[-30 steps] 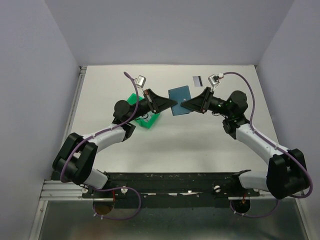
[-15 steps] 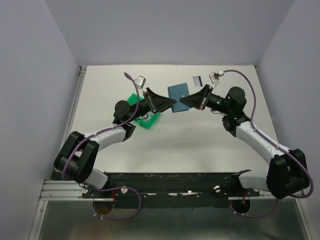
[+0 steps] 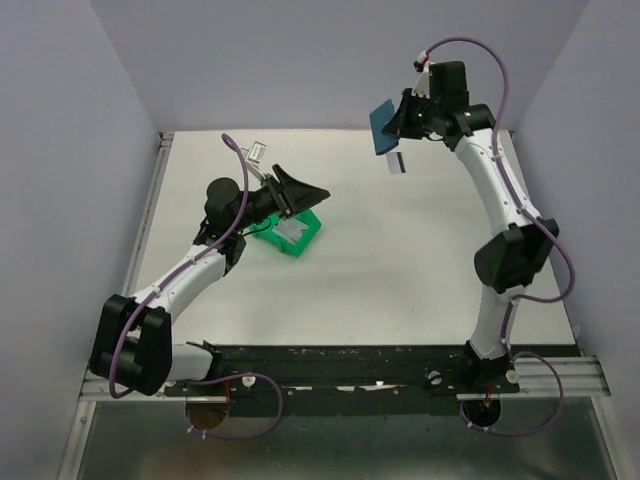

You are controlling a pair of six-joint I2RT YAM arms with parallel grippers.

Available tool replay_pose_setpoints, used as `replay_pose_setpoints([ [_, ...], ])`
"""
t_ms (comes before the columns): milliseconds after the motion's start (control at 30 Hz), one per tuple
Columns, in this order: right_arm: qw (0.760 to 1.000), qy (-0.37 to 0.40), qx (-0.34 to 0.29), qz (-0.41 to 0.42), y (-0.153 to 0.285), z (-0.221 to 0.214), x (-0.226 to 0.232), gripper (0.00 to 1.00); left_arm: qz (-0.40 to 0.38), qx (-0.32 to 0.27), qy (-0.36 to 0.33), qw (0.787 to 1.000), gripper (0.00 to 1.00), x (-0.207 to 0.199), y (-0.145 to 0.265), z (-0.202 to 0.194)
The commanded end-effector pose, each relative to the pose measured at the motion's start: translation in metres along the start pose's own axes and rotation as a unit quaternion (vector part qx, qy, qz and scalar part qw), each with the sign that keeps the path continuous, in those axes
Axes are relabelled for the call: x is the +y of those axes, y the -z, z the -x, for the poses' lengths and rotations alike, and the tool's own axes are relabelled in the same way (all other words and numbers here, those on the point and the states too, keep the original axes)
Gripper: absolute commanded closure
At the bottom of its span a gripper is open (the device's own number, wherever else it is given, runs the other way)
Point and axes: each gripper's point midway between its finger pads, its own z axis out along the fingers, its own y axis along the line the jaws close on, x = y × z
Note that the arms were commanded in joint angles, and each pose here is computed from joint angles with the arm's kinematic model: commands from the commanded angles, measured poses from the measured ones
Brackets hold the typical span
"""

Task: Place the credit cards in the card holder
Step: Move the credit card to the center of the board.

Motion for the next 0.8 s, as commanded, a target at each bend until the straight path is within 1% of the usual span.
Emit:
replay_pose_setpoints([
  [0, 0.975, 0.06, 0.147, -0.154, -0.021, -0.058, -0.083, 1.0, 0.035, 0.039, 0.0, 0.999, 0.11, 0.025, 0.007, -0.01],
  [100, 0.972, 0.065, 0.134, -0.182, -0.039, -0.047, -0.109, 1.0, 0.039, 0.043, 0.009, 0.998, 0.11, 0.037, 0.008, -0.009],
  [267, 0.969, 0.041, 0.124, -0.208, -0.067, -0.046, -0.161, 1.0, 0.041, 0.051, 0.023, 0.998, 0.11, 0.054, 0.009, -0.004],
  [400, 0.966, 0.028, 0.13, -0.222, -0.086, -0.053, -0.198, 1.0, 0.04, 0.057, 0.032, 0.997, 0.12, 0.064, 0.008, -0.001],
  [600, 0.968, 0.008, 0.127, -0.215, -0.11, -0.065, -0.227, 1.0, 0.042, 0.069, 0.047, 0.996, 0.13, 0.081, 0.004, -0.001],
  [767, 0.979, -0.053, 0.097, -0.172, -0.123, -0.057, -0.236, 1.0, 0.037, 0.075, 0.06, 0.995, 0.14, 0.094, -0.002, 0.001],
])
